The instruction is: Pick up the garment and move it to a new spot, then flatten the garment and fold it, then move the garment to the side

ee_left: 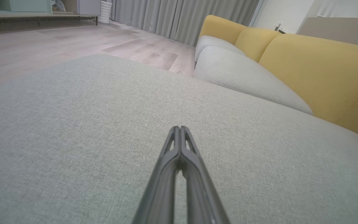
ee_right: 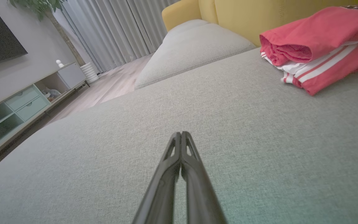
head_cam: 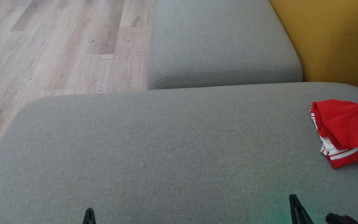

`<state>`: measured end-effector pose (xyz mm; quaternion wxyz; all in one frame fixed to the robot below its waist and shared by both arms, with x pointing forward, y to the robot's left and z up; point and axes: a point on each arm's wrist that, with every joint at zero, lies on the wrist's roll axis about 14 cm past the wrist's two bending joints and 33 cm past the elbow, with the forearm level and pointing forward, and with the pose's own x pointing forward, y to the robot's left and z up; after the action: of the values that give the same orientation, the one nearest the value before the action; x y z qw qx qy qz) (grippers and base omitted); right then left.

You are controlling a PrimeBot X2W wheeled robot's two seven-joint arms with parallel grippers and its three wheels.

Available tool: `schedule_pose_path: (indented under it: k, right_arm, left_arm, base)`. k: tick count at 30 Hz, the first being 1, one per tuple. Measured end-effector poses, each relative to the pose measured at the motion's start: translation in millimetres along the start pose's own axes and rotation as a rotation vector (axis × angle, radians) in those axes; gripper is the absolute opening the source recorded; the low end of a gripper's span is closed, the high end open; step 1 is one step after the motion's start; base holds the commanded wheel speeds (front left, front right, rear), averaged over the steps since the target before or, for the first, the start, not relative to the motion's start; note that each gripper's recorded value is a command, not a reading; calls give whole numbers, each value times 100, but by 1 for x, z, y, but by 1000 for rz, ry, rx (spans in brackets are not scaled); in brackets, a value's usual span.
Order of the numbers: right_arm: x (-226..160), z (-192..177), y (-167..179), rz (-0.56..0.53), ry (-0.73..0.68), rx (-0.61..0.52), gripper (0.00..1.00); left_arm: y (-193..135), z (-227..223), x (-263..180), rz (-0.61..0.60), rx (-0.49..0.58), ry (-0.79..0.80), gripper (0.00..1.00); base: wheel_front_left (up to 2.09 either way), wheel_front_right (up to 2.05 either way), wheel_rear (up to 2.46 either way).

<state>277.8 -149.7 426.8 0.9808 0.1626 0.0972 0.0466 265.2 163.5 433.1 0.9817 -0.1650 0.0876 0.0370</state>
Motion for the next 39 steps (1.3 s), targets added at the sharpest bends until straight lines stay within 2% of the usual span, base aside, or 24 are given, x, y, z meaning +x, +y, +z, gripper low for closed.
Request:
schedule_pose_path:
  k: [39]
  right_arm:
    - [28,24,-22,-89,-37,459,0]
  left_arm:
    - [5,12,36,17,-452,56,0]
  base:
    - [0,0,0]
